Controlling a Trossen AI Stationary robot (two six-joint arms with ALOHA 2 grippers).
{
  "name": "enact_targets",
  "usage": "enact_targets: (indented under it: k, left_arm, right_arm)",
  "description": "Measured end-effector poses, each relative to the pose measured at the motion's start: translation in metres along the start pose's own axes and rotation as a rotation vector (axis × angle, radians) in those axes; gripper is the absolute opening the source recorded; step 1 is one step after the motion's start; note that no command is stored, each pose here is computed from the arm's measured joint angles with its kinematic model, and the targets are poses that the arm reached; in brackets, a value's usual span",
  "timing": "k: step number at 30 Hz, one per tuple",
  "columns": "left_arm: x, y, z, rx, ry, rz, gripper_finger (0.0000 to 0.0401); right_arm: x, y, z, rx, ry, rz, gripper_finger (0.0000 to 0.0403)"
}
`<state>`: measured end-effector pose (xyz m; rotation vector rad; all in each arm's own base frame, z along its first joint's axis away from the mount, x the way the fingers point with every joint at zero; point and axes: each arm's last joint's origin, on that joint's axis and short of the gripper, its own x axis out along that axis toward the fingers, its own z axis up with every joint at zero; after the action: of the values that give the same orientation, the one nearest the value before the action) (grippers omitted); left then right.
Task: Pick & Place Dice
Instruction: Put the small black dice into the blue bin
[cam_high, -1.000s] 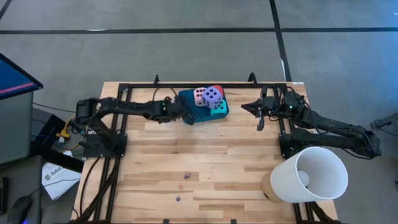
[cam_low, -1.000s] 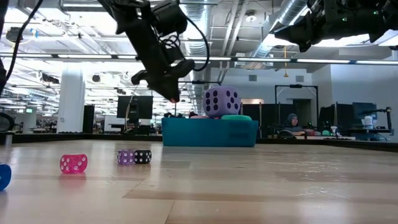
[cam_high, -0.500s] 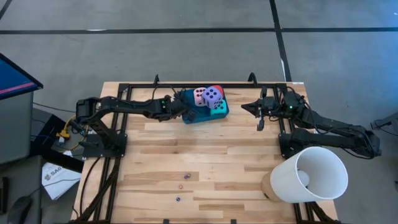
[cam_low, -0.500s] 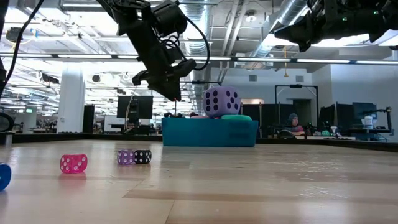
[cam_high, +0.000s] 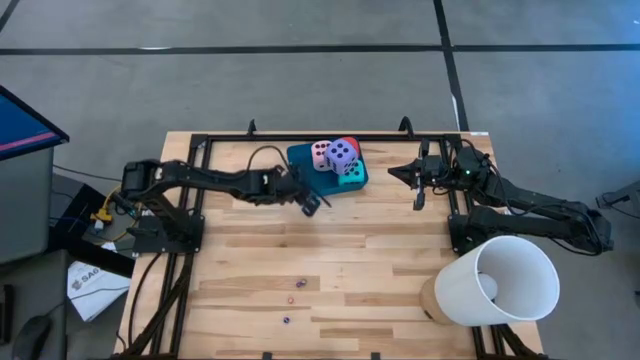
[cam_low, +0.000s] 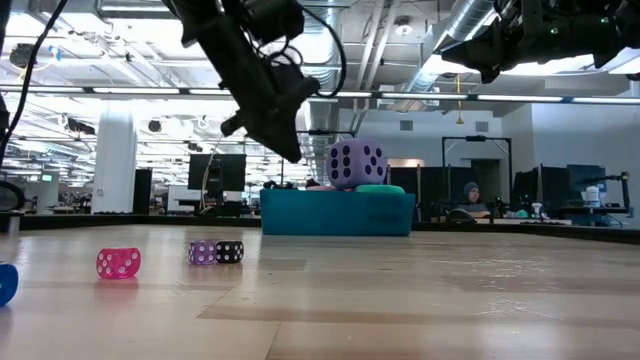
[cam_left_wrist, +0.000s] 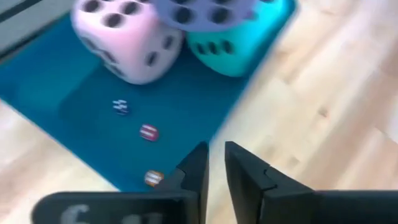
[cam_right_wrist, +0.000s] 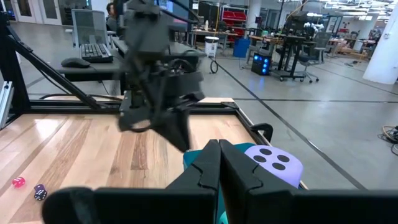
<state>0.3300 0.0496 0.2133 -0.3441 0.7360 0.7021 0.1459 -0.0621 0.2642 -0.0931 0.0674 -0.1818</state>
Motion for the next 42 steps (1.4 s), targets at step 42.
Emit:
enact_targets:
  k: [42]
  left_arm:
    - [-0.106,-0.123,-0.118,0.399,0.224,-0.61,0.0113]
  right_arm:
    - [0.0,0.0,-0.001,0.007,0.015,0.002,0.0]
